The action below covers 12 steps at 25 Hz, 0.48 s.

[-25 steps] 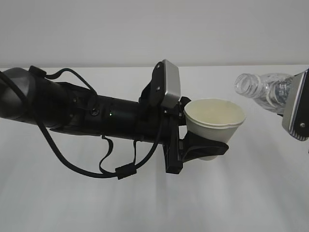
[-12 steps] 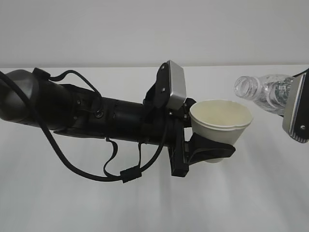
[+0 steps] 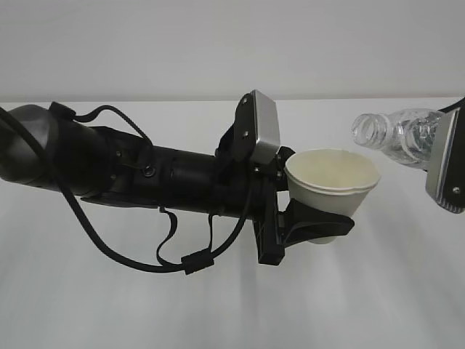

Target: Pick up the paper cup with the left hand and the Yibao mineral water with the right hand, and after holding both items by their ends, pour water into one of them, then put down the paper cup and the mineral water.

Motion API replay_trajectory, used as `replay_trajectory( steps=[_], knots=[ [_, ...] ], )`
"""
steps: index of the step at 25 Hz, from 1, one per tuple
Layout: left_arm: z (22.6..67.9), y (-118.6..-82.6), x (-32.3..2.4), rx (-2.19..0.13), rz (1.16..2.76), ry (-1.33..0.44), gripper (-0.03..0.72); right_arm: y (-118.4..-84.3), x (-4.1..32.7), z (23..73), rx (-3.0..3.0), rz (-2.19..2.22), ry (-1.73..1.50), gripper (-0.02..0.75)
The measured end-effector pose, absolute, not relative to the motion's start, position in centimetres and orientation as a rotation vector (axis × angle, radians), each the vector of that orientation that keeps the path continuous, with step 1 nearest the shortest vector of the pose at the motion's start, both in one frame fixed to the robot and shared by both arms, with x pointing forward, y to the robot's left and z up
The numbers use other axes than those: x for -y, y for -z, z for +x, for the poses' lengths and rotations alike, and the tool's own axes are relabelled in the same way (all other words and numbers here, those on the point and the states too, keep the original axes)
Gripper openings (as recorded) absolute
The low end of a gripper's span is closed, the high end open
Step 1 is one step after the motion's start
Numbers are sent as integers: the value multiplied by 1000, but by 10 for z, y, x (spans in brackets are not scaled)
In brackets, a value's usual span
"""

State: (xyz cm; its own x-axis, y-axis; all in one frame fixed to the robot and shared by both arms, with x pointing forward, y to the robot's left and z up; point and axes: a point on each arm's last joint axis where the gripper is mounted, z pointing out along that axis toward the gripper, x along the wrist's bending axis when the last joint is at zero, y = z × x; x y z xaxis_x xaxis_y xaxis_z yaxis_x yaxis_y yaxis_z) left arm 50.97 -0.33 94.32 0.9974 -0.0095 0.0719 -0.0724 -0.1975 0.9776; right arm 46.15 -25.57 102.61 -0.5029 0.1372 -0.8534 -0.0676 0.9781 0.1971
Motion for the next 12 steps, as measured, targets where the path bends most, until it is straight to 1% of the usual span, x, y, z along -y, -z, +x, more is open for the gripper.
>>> replay_trajectory(
  steps=[12],
  knots=[
    [509, -943, 4, 61, 1769, -56, 436, -1029, 256, 463, -2072, -13, -213, 467]
  ],
)
